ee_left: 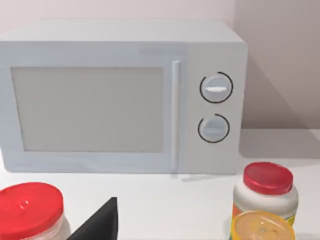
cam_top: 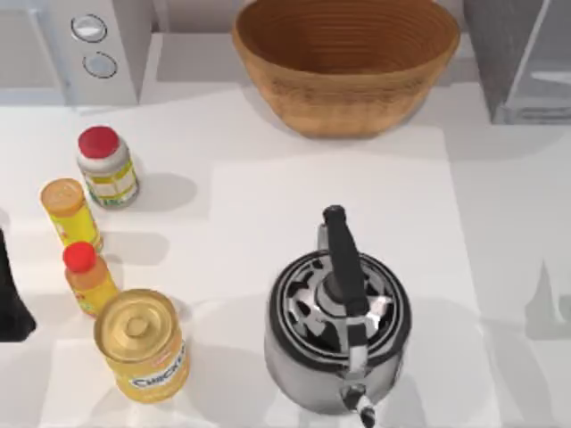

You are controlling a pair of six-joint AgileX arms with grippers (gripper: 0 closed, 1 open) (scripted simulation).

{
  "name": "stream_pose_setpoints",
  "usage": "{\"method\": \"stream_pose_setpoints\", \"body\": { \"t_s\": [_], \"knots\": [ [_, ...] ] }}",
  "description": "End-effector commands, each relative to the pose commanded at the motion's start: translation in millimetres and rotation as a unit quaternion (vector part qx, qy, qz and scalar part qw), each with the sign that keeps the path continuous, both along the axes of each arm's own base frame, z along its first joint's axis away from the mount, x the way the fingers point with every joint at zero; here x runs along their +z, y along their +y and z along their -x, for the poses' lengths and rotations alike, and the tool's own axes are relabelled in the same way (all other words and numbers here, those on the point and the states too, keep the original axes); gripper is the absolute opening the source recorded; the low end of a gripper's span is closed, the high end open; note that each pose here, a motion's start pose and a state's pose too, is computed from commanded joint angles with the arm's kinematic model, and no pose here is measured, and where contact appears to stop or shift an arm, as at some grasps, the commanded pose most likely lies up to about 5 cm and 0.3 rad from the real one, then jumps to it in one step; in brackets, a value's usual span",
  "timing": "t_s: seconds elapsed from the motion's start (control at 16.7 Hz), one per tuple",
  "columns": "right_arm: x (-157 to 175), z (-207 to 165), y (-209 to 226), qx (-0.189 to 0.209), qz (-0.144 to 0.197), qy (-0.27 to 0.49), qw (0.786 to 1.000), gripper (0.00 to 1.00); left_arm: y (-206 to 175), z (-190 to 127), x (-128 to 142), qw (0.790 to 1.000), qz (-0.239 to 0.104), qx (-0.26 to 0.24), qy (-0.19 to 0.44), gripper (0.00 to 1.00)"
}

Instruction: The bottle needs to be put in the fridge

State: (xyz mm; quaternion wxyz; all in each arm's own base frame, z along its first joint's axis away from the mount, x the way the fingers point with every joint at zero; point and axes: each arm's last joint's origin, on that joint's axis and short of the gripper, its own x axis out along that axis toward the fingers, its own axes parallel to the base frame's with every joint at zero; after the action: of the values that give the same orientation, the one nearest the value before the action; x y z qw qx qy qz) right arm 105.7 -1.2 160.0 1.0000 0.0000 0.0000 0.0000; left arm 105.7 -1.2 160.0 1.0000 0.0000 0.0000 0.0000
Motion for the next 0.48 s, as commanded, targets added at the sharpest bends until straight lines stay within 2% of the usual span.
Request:
{"method": "stream_pose_setpoints", "body": {
  "t_s": [0.12,0.24,0.36,0.48],
  "knots": [
    [0.1,0.0,0.0,0.0,0.0,0.0,1.0,1.0,0.0,0.0,0.0,1.0,0.0,0.0,0.0,1.0],
    [4.6,-0.6,-2.1,0.001,0.016,0.006,1.0,1.0,0.0,0.0,0.0,1.0,0.0,0.0,0.0,1.0],
    [13.8,-2.5,-6.7,0.007,0.051,0.021,0.998,1.0,0.0,0.0,0.0,1.0,0.0,0.0,0.0,1.0],
    [25.1,-6.9,-13.4,0.021,0.102,0.045,0.994,1.0,0.0,0.0,0.0,1.0,0.0,0.0,0.0,1.0]
  ]
}}
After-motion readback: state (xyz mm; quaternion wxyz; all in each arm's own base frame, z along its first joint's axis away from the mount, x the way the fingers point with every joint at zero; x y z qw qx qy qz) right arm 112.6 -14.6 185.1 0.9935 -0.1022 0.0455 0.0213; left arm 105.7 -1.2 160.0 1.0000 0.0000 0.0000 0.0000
